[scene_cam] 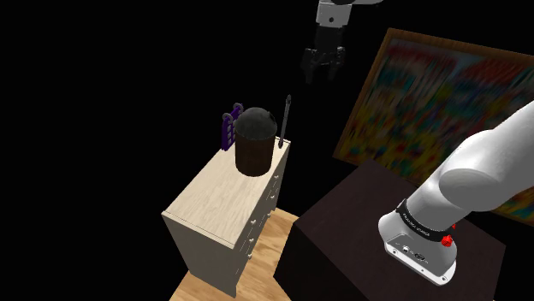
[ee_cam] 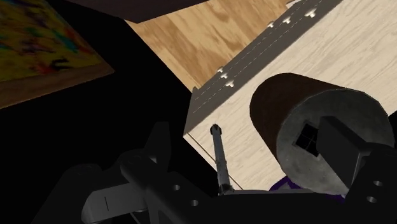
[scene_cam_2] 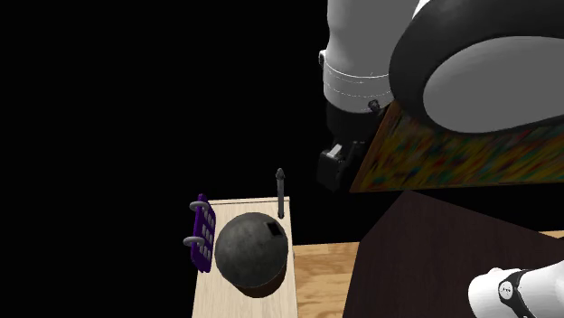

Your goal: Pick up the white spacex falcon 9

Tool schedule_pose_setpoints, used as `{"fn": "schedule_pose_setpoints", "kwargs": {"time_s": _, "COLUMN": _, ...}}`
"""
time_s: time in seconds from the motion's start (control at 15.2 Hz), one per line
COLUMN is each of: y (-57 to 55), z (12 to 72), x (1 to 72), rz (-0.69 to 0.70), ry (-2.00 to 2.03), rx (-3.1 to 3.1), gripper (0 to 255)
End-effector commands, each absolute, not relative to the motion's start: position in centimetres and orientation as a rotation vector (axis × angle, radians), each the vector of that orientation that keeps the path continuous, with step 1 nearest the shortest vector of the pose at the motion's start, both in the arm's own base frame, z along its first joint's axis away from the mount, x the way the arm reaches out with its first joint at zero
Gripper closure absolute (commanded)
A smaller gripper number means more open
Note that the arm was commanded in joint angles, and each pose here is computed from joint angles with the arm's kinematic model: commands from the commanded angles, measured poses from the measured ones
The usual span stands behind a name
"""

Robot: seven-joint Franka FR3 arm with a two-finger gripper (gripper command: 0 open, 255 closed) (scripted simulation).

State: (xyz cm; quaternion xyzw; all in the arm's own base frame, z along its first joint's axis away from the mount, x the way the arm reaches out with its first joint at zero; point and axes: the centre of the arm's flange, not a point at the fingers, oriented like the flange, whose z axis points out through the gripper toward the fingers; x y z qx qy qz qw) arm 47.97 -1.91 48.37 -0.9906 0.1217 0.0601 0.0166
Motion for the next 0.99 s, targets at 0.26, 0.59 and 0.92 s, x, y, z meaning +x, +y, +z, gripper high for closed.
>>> {"fn": "schedule_pose_setpoints", "kwargs": {"time_s": 0.26, "y": -3.1, "z": 43.6, "x": 54.3, "rz": 0.205, "ry": 0.482, "rx": -3.063, "gripper": 0}}
{"fn": "schedule_pose_setpoints", "kwargs": {"time_s": 0.59, "y": -4.5, "z": 39.5, "x": 59.5, "rz": 0.221, "ry": 0.567, "rx": -3.047, "gripper": 0}}
{"fn": "schedule_pose_setpoints", "kwargs": {"time_s": 0.92, "y": -5.2, "z": 36.5, "x": 61.9, "rz": 0.229, "ry": 0.607, "rx": -3.038, "gripper": 0}}
